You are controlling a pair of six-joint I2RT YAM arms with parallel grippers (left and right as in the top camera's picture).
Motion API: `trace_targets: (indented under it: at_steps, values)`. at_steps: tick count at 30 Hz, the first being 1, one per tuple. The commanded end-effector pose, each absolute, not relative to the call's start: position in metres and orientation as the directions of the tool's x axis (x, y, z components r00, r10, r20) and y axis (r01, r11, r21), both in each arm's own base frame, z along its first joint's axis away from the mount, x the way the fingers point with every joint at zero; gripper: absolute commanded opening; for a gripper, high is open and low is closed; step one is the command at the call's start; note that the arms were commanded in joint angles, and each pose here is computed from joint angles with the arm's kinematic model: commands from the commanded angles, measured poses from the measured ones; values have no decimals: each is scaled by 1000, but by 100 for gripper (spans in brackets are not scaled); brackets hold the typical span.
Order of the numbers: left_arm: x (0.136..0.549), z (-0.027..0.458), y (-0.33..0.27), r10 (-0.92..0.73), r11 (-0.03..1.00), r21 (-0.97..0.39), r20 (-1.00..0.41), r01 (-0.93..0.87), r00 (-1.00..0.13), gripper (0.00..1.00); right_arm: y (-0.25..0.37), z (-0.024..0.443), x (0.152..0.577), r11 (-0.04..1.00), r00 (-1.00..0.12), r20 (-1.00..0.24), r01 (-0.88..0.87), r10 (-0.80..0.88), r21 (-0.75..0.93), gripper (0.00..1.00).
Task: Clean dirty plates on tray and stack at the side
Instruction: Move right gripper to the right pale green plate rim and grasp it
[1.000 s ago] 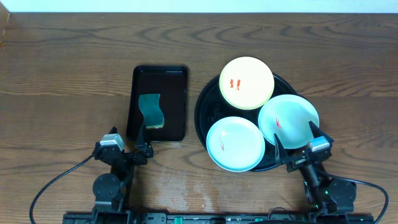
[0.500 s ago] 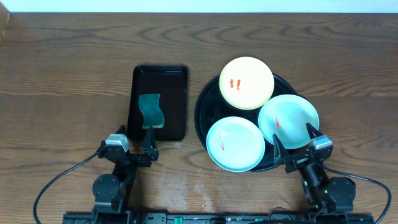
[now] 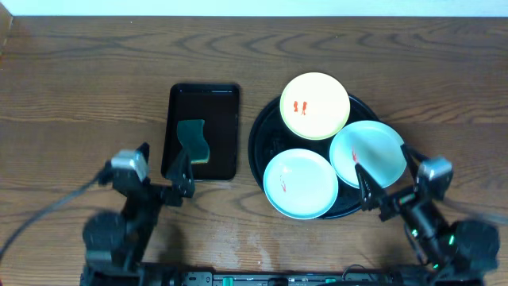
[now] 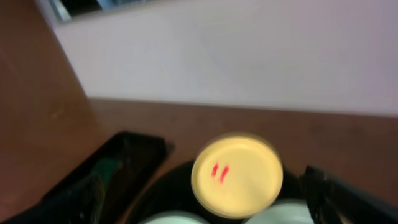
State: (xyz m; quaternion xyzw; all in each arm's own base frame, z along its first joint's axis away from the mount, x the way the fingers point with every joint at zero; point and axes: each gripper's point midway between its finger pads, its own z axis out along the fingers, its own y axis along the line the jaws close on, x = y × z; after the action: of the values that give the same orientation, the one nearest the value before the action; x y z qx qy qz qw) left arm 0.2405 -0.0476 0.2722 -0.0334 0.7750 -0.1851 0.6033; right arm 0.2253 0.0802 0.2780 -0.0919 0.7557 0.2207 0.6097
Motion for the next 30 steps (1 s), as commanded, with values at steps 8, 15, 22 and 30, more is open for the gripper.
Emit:
trace_targets:
  at_steps: [8,15,22,30]
  values:
    - [257,261,-67,-235,914,-401,-647,63,-725,88,83,266,275,891,-732,-674,-238,98,388,99]
    - [242,223,-112,-130,862,-493,-439,118,-889,88,95,222,291,857,-874,-475,-167,100,487,85]
    - [238,193,-125,-9,916,-373,-382,145,-924,88,107,137,252,889,-990,-138,-57,7,453,64]
    - [254,186,-85,-83,986,-165,-444,-9,-892,88,102,50,234,965,-999,-16,45,51,259,49]
